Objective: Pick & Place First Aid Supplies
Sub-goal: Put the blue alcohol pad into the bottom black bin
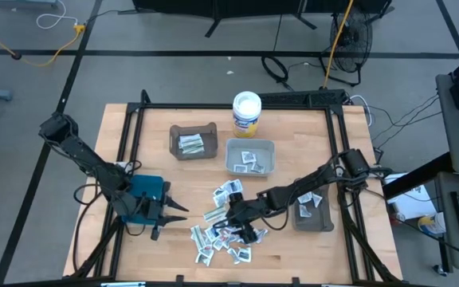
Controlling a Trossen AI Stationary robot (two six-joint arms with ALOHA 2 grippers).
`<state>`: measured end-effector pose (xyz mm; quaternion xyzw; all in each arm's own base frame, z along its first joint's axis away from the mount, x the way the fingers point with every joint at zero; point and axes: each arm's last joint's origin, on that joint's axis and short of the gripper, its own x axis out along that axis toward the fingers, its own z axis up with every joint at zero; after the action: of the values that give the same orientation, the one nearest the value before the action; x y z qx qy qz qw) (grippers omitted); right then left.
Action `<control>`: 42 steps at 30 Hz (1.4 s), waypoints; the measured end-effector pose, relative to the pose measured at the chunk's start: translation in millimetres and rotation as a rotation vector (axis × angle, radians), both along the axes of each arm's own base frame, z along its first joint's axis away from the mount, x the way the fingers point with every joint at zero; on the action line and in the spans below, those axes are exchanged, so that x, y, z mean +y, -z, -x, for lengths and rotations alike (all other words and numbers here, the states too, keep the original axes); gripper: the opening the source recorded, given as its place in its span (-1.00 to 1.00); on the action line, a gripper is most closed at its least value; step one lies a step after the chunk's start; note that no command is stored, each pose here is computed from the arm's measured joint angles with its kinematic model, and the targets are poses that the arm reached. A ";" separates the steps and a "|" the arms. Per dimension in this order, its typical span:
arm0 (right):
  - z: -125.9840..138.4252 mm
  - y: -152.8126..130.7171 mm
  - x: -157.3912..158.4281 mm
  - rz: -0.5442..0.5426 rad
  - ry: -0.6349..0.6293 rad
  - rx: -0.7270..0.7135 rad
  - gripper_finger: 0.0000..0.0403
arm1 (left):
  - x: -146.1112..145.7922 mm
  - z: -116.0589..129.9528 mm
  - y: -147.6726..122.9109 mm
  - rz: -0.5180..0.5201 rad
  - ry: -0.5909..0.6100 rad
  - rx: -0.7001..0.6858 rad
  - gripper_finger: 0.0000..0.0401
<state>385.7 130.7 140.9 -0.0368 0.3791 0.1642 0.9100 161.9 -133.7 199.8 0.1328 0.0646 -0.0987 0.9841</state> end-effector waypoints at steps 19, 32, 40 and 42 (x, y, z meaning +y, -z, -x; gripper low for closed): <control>1.3 11.9 0.9 0.028 0.042 0.049 0.57 | -0.1 0.1 0.4 0.029 -0.001 0.009 -0.40; 1.4 20.5 1.7 0.019 0.032 0.080 0.57 | -0.1 0.1 1.0 0.036 -0.003 0.015 -0.40; 1.9 20.9 1.3 0.022 0.033 0.087 0.51 | 0.0 0.1 1.4 0.034 -0.004 0.019 -0.40; 2.0 20.9 1.3 0.023 0.032 0.087 0.47 | 0.0 0.1 1.4 0.036 -0.004 0.019 -0.40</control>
<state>383.7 132.0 120.0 -0.0342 0.4209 0.1467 0.8945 161.8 -133.6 198.4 0.1140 0.0725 -0.0991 0.9859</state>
